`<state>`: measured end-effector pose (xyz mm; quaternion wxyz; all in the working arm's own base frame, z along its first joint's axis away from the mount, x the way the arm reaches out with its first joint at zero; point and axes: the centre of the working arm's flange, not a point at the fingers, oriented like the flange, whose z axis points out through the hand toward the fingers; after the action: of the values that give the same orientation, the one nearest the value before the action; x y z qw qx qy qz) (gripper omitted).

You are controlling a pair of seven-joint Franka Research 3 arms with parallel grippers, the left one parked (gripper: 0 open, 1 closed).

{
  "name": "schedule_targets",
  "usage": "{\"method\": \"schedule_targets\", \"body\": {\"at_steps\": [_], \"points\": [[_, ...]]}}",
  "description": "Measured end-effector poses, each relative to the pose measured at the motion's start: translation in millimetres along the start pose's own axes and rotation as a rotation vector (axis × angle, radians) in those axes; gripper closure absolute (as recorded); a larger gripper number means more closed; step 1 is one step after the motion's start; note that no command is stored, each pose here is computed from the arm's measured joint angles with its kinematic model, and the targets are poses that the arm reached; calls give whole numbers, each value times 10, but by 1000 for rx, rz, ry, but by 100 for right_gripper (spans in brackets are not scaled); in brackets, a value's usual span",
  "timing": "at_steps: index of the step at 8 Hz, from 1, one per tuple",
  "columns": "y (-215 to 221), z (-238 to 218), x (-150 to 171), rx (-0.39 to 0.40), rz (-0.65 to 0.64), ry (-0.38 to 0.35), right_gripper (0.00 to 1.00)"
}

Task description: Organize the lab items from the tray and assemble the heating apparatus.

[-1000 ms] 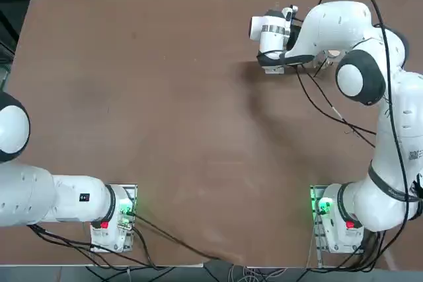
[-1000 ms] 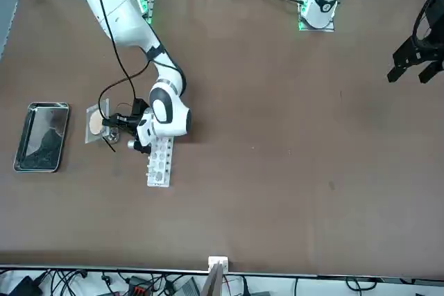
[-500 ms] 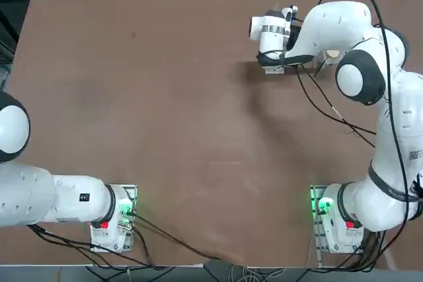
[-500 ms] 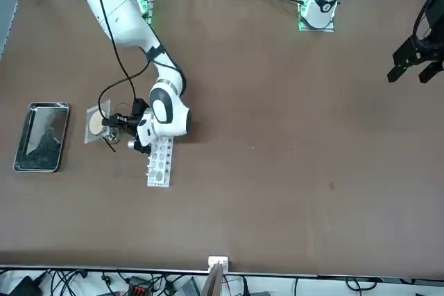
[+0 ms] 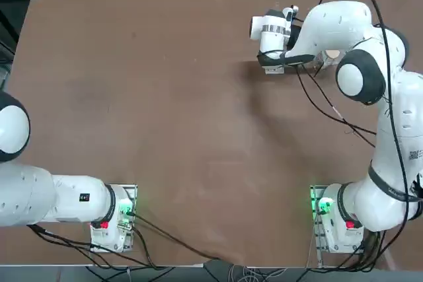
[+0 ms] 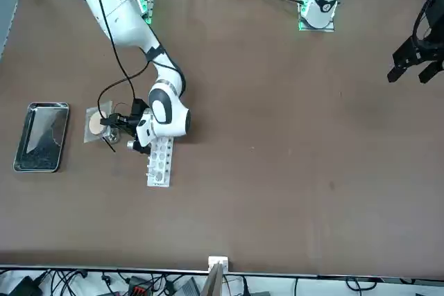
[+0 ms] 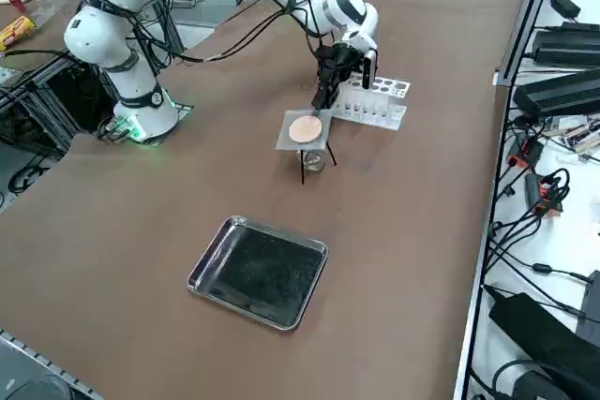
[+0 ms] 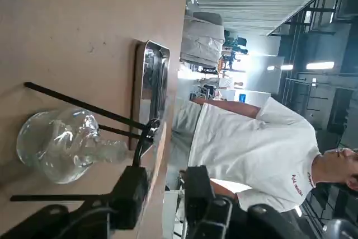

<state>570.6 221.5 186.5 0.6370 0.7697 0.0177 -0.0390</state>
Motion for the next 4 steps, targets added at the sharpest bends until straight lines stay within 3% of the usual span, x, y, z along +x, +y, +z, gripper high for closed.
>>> {"method": "schedule_targets", "body": {"at_steps": [3, 4], "points": [[2, 12, 5, 1, 0, -3, 35], [3, 19, 7, 1, 0, -4, 16]]}}
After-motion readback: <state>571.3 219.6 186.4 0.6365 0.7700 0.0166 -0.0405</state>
